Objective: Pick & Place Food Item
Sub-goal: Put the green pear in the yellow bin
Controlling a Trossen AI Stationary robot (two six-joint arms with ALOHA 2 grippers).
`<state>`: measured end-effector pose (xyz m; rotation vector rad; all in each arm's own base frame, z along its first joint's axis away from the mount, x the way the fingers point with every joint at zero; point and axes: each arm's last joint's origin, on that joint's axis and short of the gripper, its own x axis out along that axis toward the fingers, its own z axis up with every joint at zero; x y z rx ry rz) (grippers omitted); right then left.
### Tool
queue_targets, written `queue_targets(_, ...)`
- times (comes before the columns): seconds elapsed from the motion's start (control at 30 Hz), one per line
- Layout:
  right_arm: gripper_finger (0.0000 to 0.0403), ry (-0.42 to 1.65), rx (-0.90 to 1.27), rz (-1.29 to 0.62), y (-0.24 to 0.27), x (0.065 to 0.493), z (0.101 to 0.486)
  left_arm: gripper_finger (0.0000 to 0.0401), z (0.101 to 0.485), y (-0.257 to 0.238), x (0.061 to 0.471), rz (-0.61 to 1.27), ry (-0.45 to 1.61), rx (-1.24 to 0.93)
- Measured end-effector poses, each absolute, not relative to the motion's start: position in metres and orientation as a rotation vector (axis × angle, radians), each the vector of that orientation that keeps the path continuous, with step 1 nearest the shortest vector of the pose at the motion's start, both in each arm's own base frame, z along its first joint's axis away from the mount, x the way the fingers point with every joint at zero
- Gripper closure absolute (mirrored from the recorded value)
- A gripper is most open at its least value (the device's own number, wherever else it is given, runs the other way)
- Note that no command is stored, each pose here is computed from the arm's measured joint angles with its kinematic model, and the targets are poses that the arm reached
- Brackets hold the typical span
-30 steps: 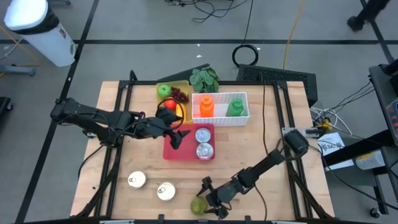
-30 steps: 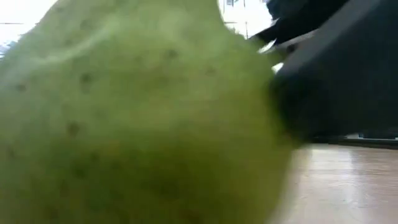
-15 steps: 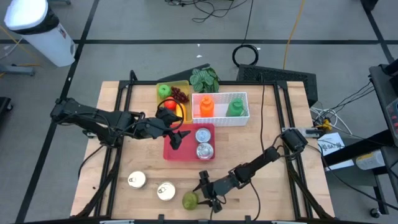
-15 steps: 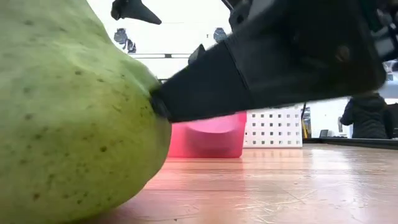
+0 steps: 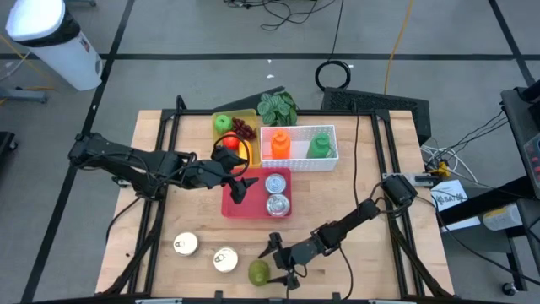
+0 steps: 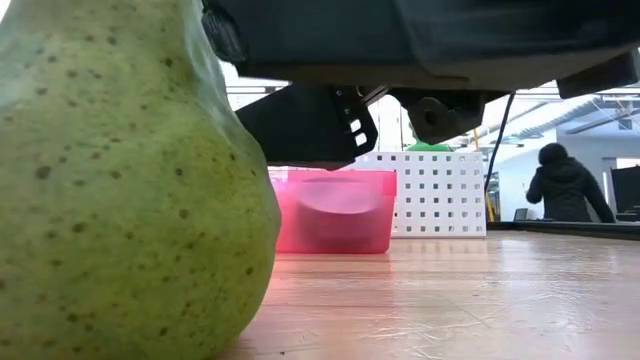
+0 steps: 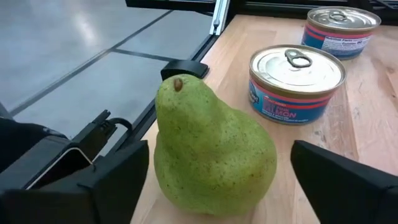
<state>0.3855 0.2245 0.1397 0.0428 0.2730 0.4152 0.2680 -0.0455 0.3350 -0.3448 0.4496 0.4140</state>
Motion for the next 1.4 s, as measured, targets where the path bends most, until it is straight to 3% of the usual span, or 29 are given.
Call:
queue_targets(0.17,0.0008,0.254,0.063,0.421,0.227,0.385,0.142,0.0036,0.335,-0.046,0.268,0.414,0.449,-0.345)
queue_targets(0.6,0.0007,0.27,0.005,0.434,0.231,0.381,0.139,0.0036,0.335,-0.045,0.268,0.429,0.441,-0.374)
queue_targets(0.77,0.0007,0.337,-0.022,0.432,0.231,0.379,0.133,0.0036,0.329,-0.056,0.271,0.229,0.546,-0.444)
queue_targets(1.1,0.0007,0.358,-0.037,0.435,0.231,0.378,0.131,0.0036,0.302,-0.166,0.274,-0.101,0.59,-0.48)
queue_targets(1.4,0.0007,0.351,-0.035,0.435,0.231,0.378,0.131,0.0036,0.226,-0.253,0.298,-0.26,0.524,-0.3)
